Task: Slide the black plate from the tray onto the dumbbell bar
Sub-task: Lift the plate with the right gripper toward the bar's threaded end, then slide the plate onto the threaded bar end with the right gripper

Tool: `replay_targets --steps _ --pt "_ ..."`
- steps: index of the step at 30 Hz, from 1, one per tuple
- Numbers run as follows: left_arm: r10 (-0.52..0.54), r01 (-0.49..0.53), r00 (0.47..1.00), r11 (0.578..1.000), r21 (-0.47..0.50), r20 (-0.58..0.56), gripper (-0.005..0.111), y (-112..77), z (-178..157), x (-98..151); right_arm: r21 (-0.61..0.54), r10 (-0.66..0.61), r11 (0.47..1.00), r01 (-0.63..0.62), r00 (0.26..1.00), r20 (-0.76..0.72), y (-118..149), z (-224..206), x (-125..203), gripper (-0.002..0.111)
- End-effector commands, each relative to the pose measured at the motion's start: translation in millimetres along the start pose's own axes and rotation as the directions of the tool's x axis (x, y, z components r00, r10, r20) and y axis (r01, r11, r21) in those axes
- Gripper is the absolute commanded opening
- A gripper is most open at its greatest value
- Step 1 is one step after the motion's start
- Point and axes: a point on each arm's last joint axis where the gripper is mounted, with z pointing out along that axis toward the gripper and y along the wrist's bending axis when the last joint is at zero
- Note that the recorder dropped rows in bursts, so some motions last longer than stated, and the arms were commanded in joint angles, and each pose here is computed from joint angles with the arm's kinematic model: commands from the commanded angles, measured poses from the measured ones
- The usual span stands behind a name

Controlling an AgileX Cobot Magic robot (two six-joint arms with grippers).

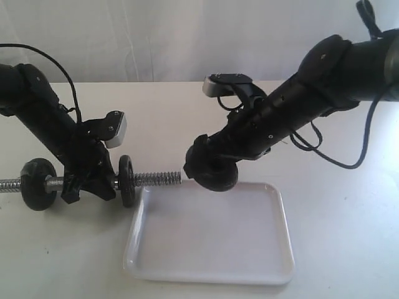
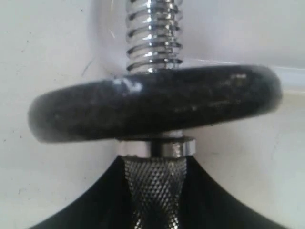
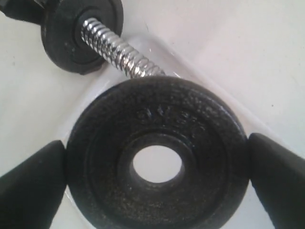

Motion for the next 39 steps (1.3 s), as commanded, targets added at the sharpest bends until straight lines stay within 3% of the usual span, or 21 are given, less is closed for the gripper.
replay_targets --steps 1,10,17,29,39 --pt "-0.012 0.013 0.995 1.000 -0.008 0.096 0.000 -7.1 -25.8 -18.4 -0.066 0.023 0.998 -0.016 0.993 0.114 -6.0 -18.3 -8.7 0.000" --pt "-0.009 0.012 0.991 1.000 -0.018 0.132 0.000 -10.5 -35.9 -25.7 -0.293 0.091 0.956 -0.028 0.975 0.204 -15.5 -27.3 -10.7 0.000" --pt "0.024 -0.025 0.978 1.000 0.002 0.206 0.000 -16.9 -45.1 -35.7 -0.400 0.126 0.916 -0.019 0.962 0.244 -20.7 -13.9 -11.1 0.000" --pt "0.052 -0.060 0.962 0.998 0.023 0.269 0.000 -19.7 -46.6 -41.3 -0.410 0.117 0.912 0.024 0.942 0.314 -32.8 3.3 -10.7 0.000" --pt "0.051 -0.053 0.963 0.999 0.002 0.266 0.000 -17.7 -46.6 -41.0 -0.495 0.080 0.863 0.103 0.939 0.335 -25.6 2.4 -8.9 0.000"
